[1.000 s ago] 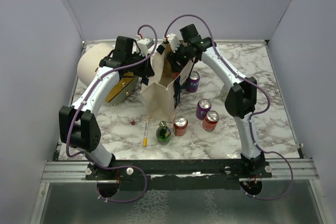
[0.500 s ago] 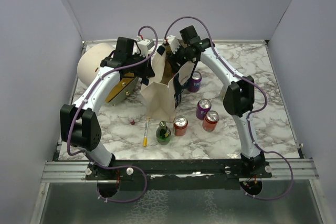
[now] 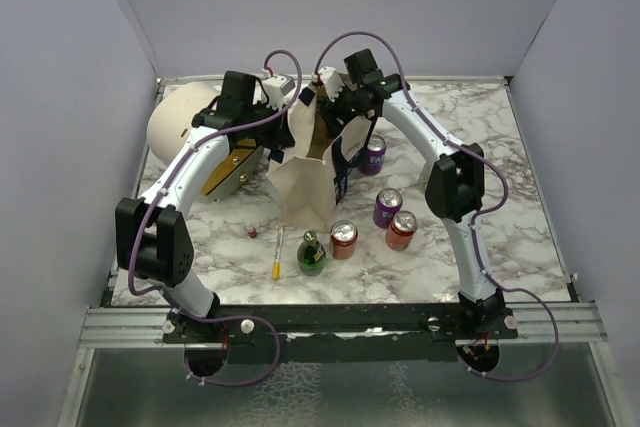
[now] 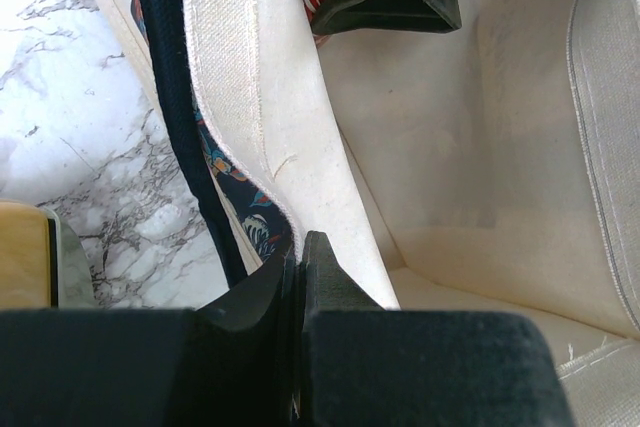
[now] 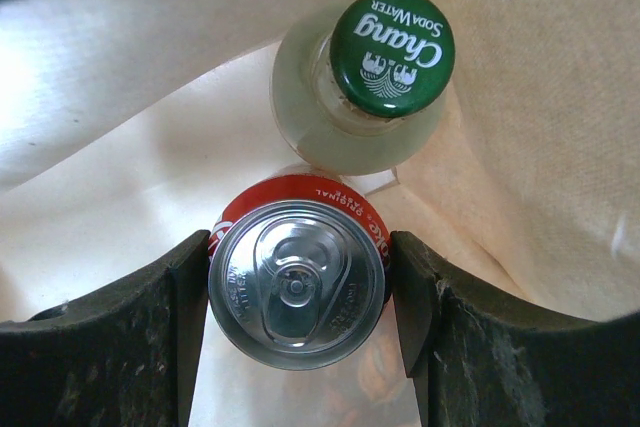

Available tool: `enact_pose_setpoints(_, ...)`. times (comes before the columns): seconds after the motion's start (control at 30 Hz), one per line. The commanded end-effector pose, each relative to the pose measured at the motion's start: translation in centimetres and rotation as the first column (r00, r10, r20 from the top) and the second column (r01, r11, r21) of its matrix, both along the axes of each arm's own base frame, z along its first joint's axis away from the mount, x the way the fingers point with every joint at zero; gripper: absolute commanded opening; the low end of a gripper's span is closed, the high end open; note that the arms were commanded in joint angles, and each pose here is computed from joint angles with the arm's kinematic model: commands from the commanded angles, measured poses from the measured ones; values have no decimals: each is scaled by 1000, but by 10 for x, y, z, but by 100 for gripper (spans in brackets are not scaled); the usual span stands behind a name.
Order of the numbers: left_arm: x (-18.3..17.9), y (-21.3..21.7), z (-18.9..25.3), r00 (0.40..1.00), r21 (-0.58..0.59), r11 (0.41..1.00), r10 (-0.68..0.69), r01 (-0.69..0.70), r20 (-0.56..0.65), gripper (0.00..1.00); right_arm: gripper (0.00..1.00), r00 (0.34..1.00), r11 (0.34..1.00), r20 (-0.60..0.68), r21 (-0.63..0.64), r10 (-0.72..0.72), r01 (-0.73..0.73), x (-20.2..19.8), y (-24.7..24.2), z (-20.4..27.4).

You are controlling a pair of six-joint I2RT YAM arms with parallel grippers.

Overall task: Place the beverage into the canvas bag
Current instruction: Place the drink in the canvas bag.

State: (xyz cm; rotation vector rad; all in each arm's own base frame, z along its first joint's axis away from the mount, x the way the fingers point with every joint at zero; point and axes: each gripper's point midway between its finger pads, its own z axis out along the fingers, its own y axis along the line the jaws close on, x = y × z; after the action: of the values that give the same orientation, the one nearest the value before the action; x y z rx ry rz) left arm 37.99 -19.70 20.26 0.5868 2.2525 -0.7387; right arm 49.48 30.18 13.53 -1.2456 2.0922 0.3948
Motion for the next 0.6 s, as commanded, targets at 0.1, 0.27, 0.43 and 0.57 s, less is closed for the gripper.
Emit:
enact_pose_setpoints(0.1, -17, 5, -7, 998, 20, 1000, -21, 22, -61, 0, 18, 986, 998, 162, -51, -24, 32, 46, -20, -10)
enact_pose_setpoints(0.27, -16, 5, -8, 997, 19, 1000, -18, 19, -68, 0, 27, 988, 997, 153, -65, -31, 41, 46, -22, -13)
enact_pose_setpoints(0.43, -17, 4, -9, 997, 16, 1000, -18, 19, -70, 0, 34, 992, 996, 123, -75, -36, 46, 39, -26, -19)
enact_pose_setpoints(0.57, -18, 4, -10, 997, 13, 1000, -19, 20, -75, 0, 41, 993, 996, 115, -71, -37, 45, 37, -25, -19)
